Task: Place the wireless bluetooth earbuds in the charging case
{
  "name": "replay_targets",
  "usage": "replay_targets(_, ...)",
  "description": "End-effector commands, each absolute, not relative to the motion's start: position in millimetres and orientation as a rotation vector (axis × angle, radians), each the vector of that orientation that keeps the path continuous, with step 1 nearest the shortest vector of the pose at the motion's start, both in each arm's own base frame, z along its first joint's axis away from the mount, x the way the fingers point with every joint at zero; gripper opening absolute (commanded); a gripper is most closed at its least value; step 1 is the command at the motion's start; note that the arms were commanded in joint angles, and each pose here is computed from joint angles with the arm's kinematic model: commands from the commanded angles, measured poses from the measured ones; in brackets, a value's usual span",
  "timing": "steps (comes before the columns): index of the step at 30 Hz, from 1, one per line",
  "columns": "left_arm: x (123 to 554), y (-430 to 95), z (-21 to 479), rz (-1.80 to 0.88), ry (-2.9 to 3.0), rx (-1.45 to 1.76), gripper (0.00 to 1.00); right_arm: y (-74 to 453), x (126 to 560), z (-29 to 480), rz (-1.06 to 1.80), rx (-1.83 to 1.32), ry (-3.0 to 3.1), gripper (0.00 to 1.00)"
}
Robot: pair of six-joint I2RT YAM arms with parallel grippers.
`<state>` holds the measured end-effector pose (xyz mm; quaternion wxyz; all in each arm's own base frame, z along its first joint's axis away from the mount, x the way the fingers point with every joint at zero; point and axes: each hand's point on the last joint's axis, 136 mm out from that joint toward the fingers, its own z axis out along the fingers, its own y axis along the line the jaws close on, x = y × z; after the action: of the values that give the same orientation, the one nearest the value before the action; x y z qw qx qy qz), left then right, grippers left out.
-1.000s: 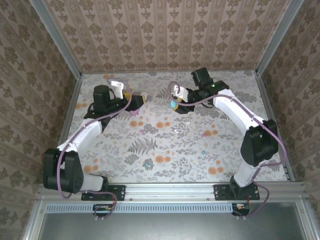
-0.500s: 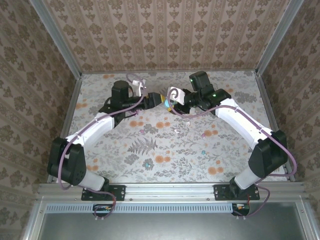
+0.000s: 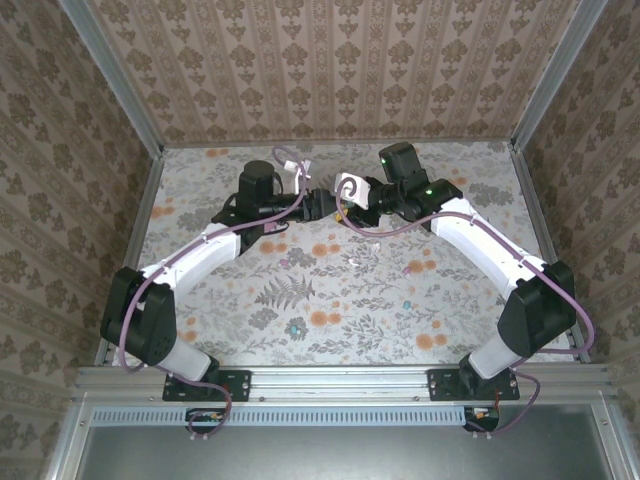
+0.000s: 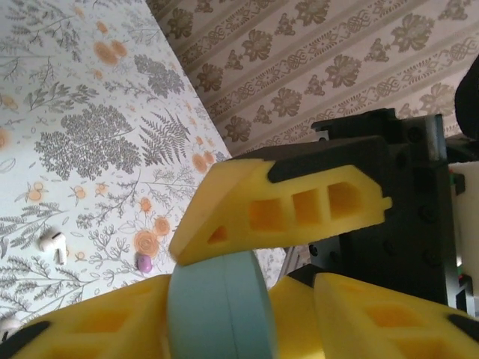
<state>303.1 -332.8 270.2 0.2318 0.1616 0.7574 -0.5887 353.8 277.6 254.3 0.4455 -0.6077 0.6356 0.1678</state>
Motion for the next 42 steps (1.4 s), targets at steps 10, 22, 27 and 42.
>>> replay_targets(10,310,-329,283,-1.633,2.068,0.406,0.21,281,350,272,0.401,-1.457,1.526,0.31)
replay_targets(22,307,-311,314,-1.690,1.999,0.366,0.15,250,329,275,0.306,-1.451,1.510,0.55)
replay_targets(27,299,-310,324,-1.714,1.977,0.399,0.14,249,324,283,0.335,-1.432,1.466,0.58)
replay_targets(42,289,-313,334,-1.751,1.961,0.434,0.14,273,341,305,0.448,-1.376,1.402,0.70)
